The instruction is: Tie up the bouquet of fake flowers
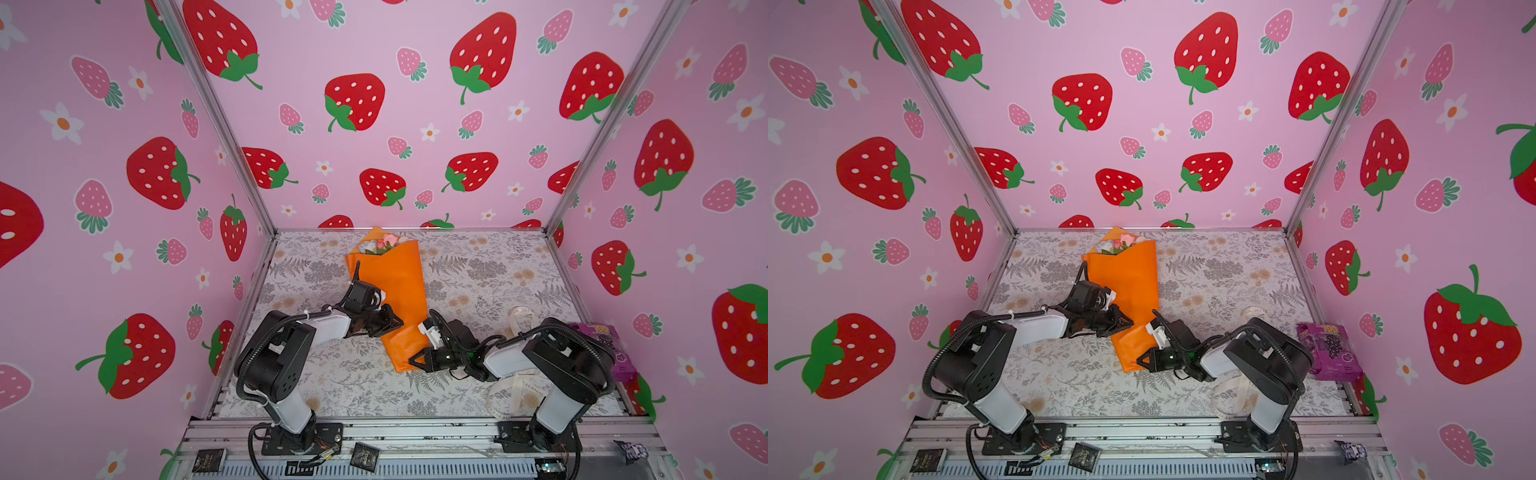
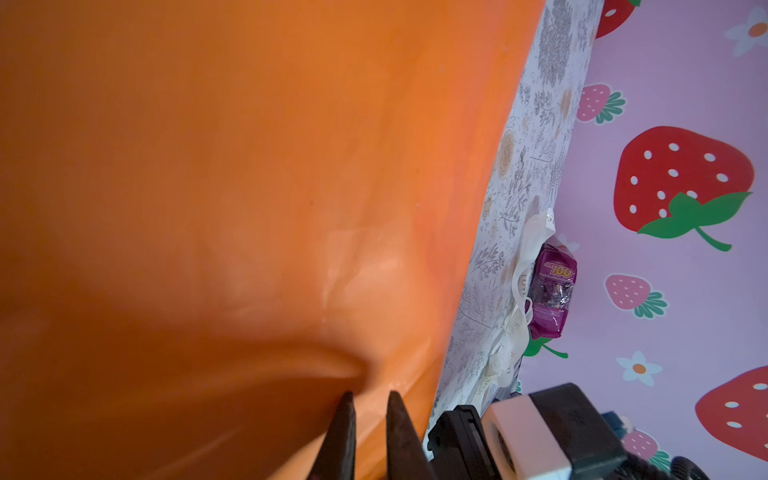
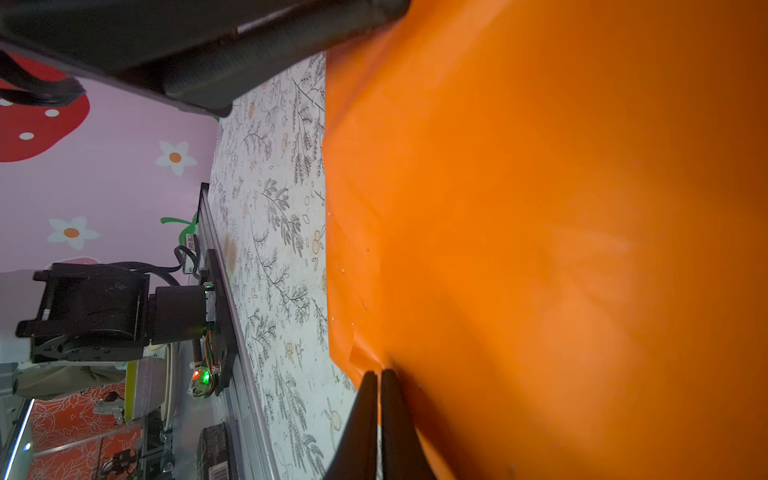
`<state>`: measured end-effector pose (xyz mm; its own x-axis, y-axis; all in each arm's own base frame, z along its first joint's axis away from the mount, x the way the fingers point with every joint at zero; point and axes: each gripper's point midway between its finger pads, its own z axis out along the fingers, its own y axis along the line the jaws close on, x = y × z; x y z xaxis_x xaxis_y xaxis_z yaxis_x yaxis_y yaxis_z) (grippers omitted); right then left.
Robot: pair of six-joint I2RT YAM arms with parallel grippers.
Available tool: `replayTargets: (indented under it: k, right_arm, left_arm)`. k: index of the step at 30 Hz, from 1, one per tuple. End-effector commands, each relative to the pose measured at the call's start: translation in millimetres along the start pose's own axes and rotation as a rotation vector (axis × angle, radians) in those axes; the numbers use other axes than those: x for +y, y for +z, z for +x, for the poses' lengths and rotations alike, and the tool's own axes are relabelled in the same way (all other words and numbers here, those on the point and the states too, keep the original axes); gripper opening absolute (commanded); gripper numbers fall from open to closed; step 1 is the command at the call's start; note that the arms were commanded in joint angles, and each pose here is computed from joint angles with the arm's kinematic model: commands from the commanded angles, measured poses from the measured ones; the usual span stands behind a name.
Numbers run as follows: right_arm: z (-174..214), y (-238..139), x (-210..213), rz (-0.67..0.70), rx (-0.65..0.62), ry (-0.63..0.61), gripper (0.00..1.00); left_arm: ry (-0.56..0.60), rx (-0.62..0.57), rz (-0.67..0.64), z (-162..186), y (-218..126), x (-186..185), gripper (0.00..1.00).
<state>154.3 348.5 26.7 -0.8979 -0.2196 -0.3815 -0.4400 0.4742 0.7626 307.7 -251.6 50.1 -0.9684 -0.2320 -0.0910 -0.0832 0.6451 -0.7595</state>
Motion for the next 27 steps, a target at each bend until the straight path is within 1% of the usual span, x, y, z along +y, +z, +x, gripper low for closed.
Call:
replayTargets:
  k: [1,9,13,17,19,27]
  right_arm:
    - [2.5,0.7,-0.9,0.004,0.01,-0.001,0.09]
    - [-1.0,-1.7,7.2,-0.018,0.003,-0.019,0.11]
    - [-8.9,-4.9,16.5,-0.037,-0.018,-0.037,0.13]
    - [-24.3,-15.7,24.7,-0.022,-0.086,-0.057,0.14]
    - [-32.6,-22.5,27.9,-0.018,-0.122,-0.062,0.17]
    - [-71.1,-59.9,20.0,0.012,-0.277,-0.042,0.18]
  left_arm:
    - [-0.017,0.001,-0.013,1.7,2.9,10.2,0.16]
    - [-0.051,0.0,-0.029,2.6,1.9,28.0,0.14]
    - [-0.057,-0.001,-0.044,4.2,1.6,34.3,0.13]
    - [-0.065,0.005,-0.049,6.4,2.7,39.0,0.11]
    - [-0.068,0.0,-0.054,6.6,1.5,41.4,0.11]
    - [-0.075,-0.008,-0.061,8.3,-1.1,48.5,0.09]
